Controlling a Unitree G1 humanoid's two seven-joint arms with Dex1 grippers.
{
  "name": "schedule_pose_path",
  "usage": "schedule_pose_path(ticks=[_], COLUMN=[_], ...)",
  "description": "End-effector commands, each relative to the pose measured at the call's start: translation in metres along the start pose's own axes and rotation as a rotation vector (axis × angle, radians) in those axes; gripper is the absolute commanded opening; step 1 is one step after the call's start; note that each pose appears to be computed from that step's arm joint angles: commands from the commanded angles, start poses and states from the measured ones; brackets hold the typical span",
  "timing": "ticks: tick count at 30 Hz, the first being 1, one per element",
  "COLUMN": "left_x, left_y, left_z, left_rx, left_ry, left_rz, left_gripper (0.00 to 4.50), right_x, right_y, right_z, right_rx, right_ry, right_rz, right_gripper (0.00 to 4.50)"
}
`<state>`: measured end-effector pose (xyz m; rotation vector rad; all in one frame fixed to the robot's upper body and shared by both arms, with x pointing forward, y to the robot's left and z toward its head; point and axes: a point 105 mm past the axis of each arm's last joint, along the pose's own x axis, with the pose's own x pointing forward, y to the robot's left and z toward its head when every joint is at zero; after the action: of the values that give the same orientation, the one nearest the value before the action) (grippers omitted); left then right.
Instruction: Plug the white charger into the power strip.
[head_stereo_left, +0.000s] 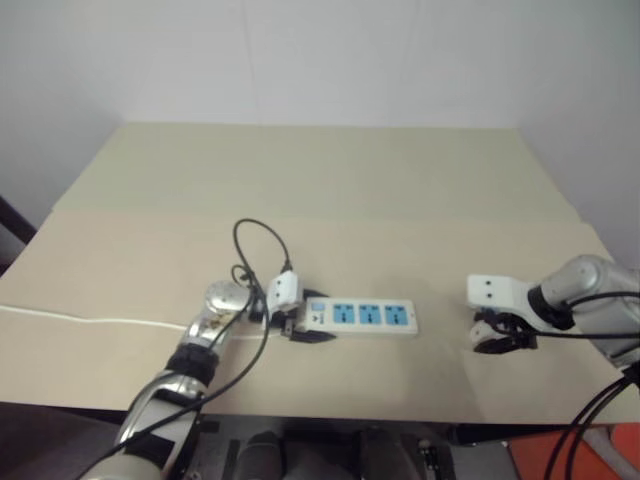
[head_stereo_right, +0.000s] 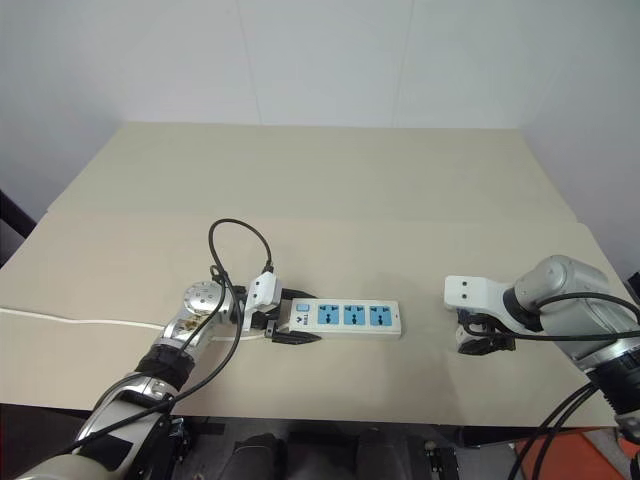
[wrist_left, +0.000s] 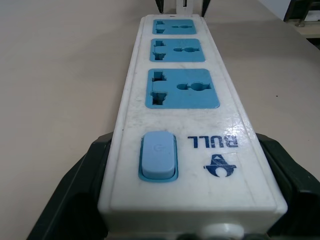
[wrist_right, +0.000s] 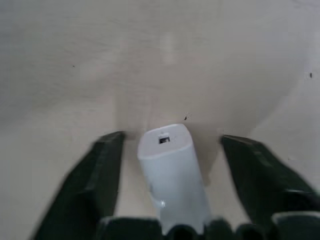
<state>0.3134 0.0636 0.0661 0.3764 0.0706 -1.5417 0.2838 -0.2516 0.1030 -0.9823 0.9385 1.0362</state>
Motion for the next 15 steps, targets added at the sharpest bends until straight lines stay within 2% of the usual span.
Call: schedule_pose_path(ticks=[1,3,4,7,9,12,15], left_x=[0.0,0.0,-0.001,-0.001,-0.002,-0.003,-0.003], left_y=[-0.006,-0.005,-0.005,-0.004,-0.004,-0.003,-0.003], left_z=[-0.009,-0.009,-0.009,-0.009,-0.009,-0.008,-0.009], left_rx=[-0.012,-0.012,-0.012,-0.005,-0.006,-0.006,-0.002], left_ry=[0.046,0.046,0.046,0.052,0.052,0.052,0.057], left_rz=[-0.014,-0.009,-0.008,-0.007,-0.005,-0.005,-0.016], left_gripper=[3.33,3.33,3.33,3.33,3.33,3.33,3.33], right_x=[-0.004,-0.004,-0.004,-0.008,-0.017,-0.035,-0.063], right_y=[-0.002,-0.002,-0.001,-0.001,-0.008,-0.021,-0.031], right_z=[0.003,0.003,0.003,0.004,0.014,0.037,0.077], right_rx=[-0.025,-0.033,-0.036,-0.06,-0.059,-0.026,0.017], right_ry=[0.006,0.011,0.012,0.012,-0.037,-0.171,-0.45], right_rz=[-0.009,-0.007,-0.006,-0.015,-0.066,-0.139,-0.197], right_gripper=[2.1,1.39,1.17,1.17,1.17,1.17,1.17])
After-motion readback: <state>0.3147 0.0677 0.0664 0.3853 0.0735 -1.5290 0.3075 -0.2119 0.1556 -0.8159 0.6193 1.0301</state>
